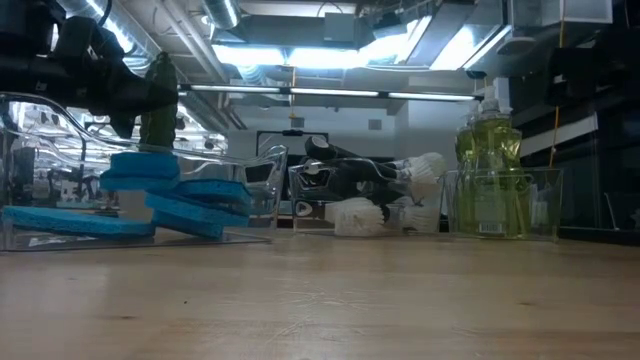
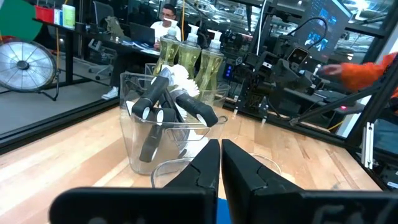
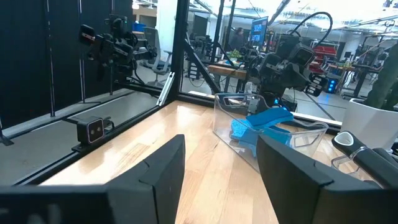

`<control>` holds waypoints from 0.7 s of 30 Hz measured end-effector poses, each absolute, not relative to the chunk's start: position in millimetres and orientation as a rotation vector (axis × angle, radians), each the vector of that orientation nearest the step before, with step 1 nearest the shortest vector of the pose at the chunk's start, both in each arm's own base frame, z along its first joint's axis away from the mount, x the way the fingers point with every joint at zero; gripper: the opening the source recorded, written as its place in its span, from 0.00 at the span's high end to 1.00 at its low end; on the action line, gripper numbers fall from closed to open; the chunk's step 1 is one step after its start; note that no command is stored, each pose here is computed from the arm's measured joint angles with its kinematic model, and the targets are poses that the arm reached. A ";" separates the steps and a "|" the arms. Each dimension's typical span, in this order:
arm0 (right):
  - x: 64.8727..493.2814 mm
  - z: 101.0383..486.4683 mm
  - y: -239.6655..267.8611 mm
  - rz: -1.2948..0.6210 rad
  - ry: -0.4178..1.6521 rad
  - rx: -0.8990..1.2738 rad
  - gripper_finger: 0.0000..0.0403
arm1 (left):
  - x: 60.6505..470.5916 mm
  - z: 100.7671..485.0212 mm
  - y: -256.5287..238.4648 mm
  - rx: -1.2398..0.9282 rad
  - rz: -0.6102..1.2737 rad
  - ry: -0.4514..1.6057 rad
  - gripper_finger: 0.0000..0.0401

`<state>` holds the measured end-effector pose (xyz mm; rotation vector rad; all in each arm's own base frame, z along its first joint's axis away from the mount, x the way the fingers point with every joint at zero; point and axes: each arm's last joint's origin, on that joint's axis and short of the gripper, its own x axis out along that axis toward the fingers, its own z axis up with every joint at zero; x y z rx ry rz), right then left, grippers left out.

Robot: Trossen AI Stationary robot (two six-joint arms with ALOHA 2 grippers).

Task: Pick & Place Kitchen Sink Supplies
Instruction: Return to Home Position

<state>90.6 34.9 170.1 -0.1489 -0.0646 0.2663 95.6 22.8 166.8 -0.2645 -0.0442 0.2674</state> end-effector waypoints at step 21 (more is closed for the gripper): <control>90.6 170.1 34.9 0.266 -0.065 -0.149 0.51 | 95.6 166.9 22.8 -0.264 0.267 -0.045 0.97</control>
